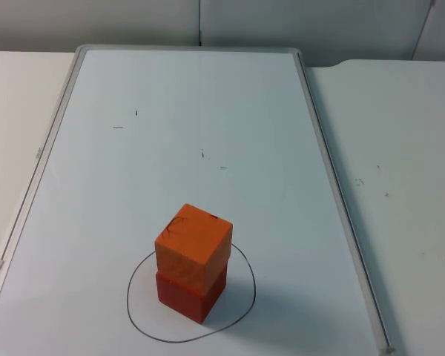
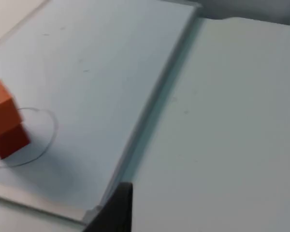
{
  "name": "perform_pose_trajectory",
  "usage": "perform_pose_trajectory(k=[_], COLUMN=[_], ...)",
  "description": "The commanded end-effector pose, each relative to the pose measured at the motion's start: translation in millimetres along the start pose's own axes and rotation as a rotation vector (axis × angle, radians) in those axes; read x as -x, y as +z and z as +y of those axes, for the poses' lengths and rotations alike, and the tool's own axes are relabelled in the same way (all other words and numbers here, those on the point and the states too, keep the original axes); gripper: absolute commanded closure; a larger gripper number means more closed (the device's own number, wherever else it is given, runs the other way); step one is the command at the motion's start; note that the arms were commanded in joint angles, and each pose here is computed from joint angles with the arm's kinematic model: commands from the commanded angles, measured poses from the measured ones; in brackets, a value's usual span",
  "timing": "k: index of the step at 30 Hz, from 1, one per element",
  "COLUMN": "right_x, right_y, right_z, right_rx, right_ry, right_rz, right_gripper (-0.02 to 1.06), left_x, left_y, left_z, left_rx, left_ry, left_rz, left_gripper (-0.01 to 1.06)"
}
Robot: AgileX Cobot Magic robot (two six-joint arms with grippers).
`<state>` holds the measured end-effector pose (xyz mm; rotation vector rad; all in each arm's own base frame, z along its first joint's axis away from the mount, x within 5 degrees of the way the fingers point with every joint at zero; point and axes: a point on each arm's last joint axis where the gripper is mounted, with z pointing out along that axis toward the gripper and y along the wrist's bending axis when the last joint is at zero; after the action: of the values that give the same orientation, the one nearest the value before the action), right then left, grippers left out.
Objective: Pick up one cube with the left hand and another cube with the right hand. First place the cube in the right hand at the target position, then stack the cube in the left hand on top.
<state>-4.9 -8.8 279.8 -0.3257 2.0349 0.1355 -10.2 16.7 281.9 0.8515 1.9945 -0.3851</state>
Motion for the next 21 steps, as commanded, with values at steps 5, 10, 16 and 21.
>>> perform_pose_trajectory(k=[5,10,16,21], right_x=[-1.4,-1.6,-1.6,-1.6], right_y=[0.2,-0.3,-0.3,-0.3], right_z=[2.0,2.8,2.9,2.9], right_rx=[-0.222,-0.314,-0.316,-0.316], right_ry=[0.110,0.158,0.159,0.159], right_rz=[0.003,0.008,0.008,0.008], right_gripper=[0.00,0.00,0.00,0.00], left_x=[-0.7,-0.7,-0.7,-0.7], left_y=[0.0,0.0,0.0,-0.1], left_z=[0.0,0.0,0.0,-0.3], left_rx=[-0.006,-0.007,-0.007,0.004], left_ry=[-0.001,-0.001,-0.001,-0.008], left_rz=[-0.002,-0.002,-0.002,-0.001], left_gripper=[0.00,0.00,0.00,0.00])
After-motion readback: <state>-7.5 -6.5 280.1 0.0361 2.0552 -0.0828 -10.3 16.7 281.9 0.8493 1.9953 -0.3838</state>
